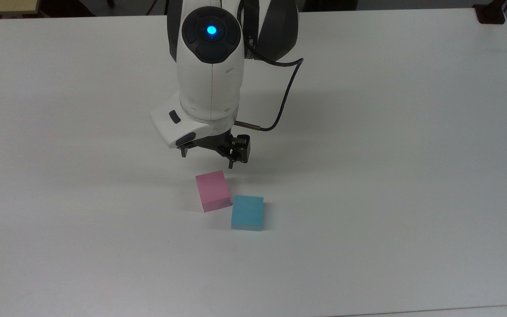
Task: Put blue cube on pink cube
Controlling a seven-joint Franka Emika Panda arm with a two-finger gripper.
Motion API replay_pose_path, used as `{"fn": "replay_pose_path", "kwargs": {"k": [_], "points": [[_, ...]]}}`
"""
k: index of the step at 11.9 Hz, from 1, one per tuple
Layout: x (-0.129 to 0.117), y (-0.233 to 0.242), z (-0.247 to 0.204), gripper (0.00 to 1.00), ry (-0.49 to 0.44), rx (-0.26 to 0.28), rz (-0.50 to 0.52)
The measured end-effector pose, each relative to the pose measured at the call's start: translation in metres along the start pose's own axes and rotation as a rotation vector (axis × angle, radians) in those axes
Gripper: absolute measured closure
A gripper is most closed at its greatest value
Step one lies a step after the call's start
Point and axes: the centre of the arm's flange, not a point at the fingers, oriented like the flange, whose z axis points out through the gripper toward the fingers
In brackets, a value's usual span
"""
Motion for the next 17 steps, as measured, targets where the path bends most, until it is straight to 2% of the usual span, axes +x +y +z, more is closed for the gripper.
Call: {"fn": "replay_pose_path", "kwargs": {"k": [4,7,9,14,17], "points": [[-0.001,0.002,-0.007,0.00,0.009,0.003,-0.003],[-0.008,0.011,-0.058,0.00,0.070,0.020,-0.024],[-0.031,0.024,-0.103,0.00,0.087,0.029,-0.026],[-0.103,0.051,-0.150,0.00,0.061,0.041,-0.051],[-0.137,0.063,-0.167,0.00,0.001,0.104,-0.143]]}}
